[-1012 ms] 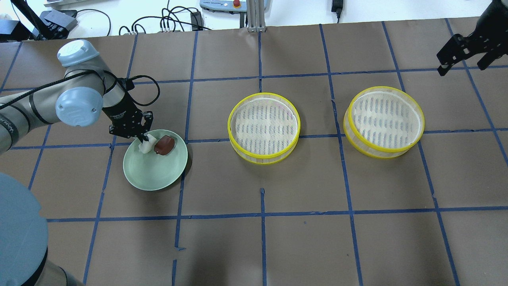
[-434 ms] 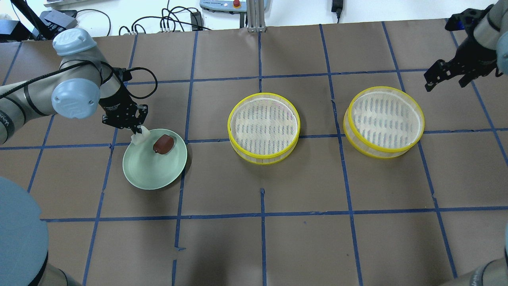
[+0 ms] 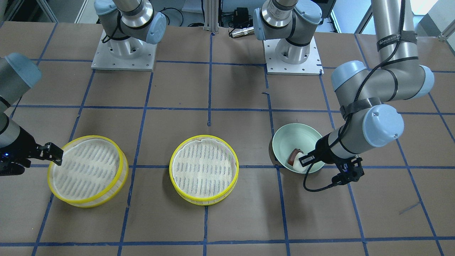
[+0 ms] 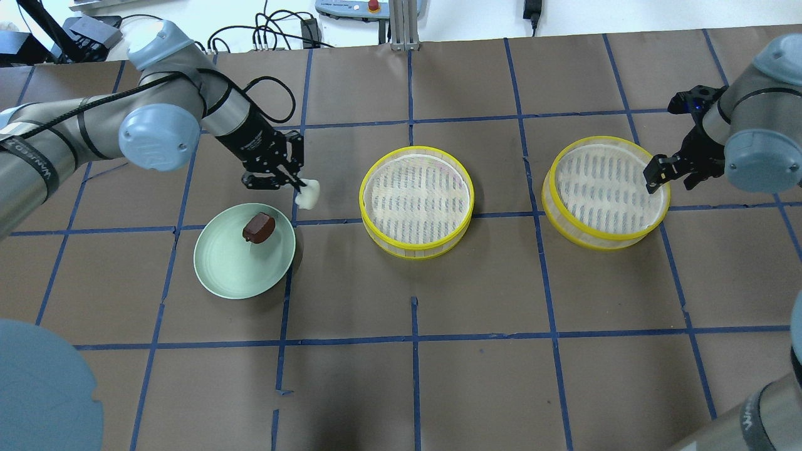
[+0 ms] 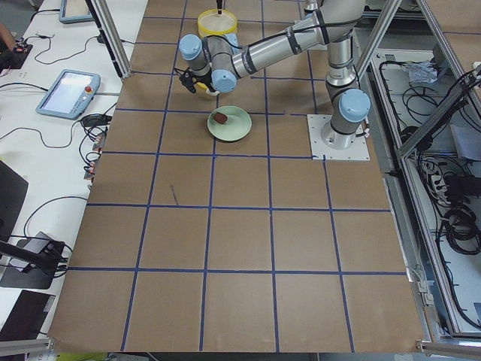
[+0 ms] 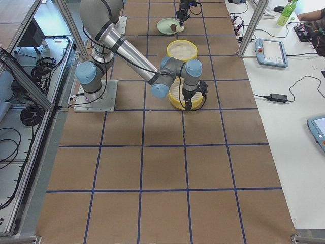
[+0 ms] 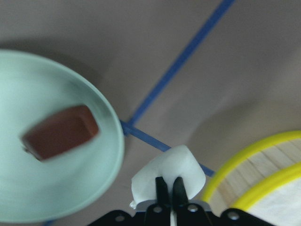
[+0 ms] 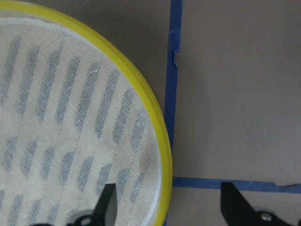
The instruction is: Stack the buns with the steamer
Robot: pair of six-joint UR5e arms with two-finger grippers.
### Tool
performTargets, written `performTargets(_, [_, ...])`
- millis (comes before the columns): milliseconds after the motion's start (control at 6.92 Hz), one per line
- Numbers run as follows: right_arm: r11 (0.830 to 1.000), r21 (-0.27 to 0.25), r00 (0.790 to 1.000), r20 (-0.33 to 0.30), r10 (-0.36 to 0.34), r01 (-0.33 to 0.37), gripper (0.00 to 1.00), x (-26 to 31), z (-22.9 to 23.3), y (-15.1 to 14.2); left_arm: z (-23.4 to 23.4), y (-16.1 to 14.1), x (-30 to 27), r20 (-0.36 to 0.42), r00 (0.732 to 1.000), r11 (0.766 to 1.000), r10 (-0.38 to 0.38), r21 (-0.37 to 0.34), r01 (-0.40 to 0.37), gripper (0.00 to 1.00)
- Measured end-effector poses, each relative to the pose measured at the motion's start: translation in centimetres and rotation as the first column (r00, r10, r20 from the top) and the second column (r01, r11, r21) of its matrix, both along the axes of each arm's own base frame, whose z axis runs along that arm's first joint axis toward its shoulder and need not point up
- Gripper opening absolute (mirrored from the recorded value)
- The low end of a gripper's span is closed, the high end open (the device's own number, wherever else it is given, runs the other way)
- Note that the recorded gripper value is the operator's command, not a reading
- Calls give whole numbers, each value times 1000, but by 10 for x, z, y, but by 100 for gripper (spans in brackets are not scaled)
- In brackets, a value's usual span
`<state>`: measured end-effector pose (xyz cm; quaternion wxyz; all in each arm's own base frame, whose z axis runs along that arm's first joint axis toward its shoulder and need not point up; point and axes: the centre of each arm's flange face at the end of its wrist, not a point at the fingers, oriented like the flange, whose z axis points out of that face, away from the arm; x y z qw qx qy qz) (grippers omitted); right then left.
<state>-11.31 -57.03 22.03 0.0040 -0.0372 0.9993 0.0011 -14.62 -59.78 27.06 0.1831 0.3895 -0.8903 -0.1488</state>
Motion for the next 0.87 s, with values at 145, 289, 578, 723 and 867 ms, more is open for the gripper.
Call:
performTargets(145, [1000, 8, 1000, 2, -2, 2, 18, 0, -4, 2, 5, -2, -32, -115, 985, 991, 127, 52, -122, 60])
performTargets(289, [1000, 12, 1000, 2, -4, 4, 8, 0, -6, 2, 4, -3, -60, -184, 966, 982, 180, 93, -165, 100])
performTargets(578, [1000, 8, 1000, -8, -25, 25, 7, -1, -2, 0, -5, -1, -87, -221, 957, 980, 186, 116, -164, 100])
performTargets(723, [999, -3, 999, -12, -53, 53, 7, -2, 5, -2, -6, 0, -90, -225, 957, 980, 182, 116, -160, 100])
performTargets(867, [998, -9, 998, -10, -69, 69, 7, -3, 19, -7, -7, 0, -91, -227, 958, 982, 175, 112, -153, 100])
